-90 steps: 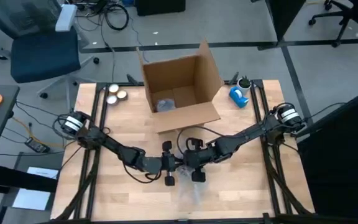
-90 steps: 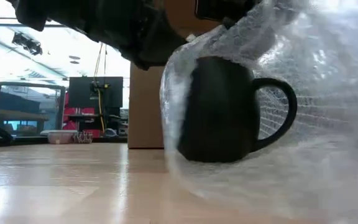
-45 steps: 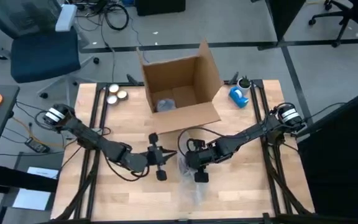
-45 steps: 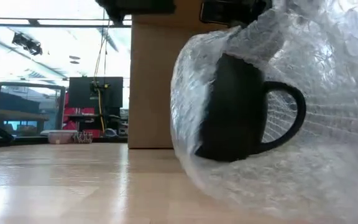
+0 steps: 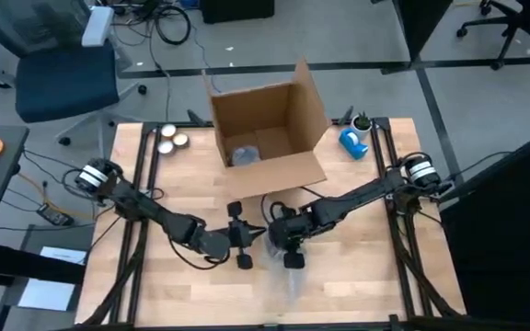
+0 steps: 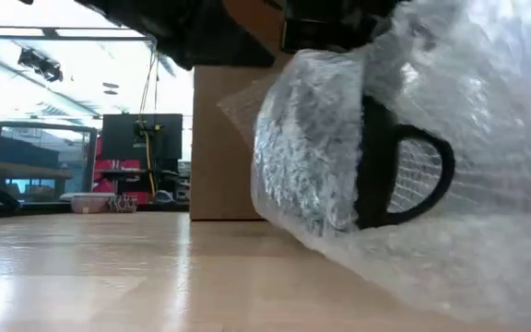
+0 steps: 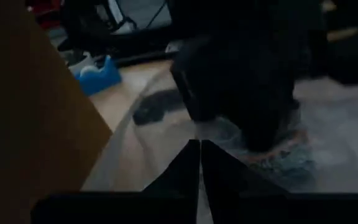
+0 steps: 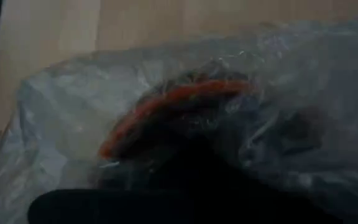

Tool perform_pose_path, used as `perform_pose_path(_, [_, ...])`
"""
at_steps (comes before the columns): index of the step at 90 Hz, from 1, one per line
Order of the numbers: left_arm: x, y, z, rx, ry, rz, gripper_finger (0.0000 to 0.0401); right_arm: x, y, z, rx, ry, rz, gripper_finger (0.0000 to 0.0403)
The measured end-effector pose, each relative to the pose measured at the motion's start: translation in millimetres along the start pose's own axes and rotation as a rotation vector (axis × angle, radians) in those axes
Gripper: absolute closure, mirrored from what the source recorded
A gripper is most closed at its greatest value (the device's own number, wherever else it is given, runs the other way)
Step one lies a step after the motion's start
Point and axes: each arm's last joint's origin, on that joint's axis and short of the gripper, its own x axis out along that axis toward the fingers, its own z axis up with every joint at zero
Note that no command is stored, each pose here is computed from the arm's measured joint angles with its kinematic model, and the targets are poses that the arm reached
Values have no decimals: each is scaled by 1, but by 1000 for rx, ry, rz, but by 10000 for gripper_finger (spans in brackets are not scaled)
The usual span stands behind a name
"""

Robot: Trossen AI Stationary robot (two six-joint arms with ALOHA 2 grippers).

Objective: Wrap mug
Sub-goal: Wrap the black mug with the bubble wrap

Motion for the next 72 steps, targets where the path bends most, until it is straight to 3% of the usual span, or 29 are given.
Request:
perform_pose_path(11, [4,-4,3,-41,-55,-74,401,-1,0,-1,3,7,1,402])
perform_pose_path(39, [22,-18,-14,-87,-85,-133,401,-26,-2,3,30,-62,-33,403])
perform_pose_path(72, [32,-18,-28,-67,-37,-116,401,-59,-2,4,60,-112,-34,403])
